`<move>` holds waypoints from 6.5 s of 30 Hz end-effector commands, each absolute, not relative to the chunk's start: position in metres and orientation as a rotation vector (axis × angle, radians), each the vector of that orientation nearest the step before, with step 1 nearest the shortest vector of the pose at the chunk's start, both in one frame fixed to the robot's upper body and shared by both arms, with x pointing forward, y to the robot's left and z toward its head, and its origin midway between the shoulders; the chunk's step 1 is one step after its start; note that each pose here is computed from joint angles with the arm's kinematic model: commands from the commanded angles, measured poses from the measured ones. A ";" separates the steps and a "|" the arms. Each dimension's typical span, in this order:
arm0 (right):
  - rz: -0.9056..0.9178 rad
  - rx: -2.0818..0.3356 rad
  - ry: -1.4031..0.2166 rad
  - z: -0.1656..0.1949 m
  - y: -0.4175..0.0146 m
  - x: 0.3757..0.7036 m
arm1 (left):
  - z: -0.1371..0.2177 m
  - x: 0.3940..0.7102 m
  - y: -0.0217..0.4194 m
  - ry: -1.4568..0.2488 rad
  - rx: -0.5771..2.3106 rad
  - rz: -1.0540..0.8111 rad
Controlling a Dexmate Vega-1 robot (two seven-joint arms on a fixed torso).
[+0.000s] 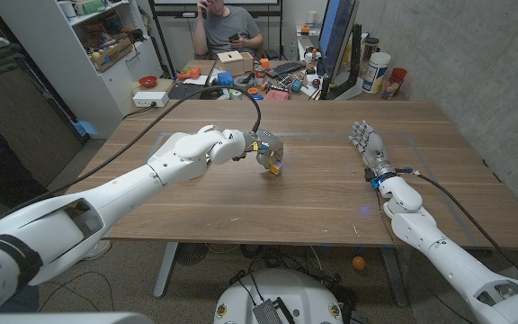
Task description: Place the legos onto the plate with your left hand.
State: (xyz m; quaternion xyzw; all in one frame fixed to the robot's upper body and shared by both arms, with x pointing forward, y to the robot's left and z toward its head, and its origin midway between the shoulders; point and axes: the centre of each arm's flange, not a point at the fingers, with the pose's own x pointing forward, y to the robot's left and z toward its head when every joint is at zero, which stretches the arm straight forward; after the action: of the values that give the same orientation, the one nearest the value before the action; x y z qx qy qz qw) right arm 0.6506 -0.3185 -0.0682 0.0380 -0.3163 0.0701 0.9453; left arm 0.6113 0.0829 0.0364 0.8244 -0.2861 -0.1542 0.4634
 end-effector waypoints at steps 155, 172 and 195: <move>0.209 -0.058 -0.647 -0.030 -0.257 0.660 | 0.063 0.559 0.341 -0.406 1.876 0.147; 0.212 -0.062 -0.640 -0.030 -0.252 0.663 | 0.058 0.577 0.368 -0.341 1.934 0.240; 0.202 -0.073 -0.634 -0.029 -0.251 0.662 | 0.049 0.607 0.389 -0.313 1.954 0.326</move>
State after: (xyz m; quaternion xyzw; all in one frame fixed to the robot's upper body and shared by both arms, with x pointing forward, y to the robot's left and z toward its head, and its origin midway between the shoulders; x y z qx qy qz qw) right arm 0.6612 -0.2529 -0.0309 -0.0327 -0.3128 0.1003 0.9439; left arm 0.5928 0.3812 0.0556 0.8210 -0.1331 0.1253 0.5409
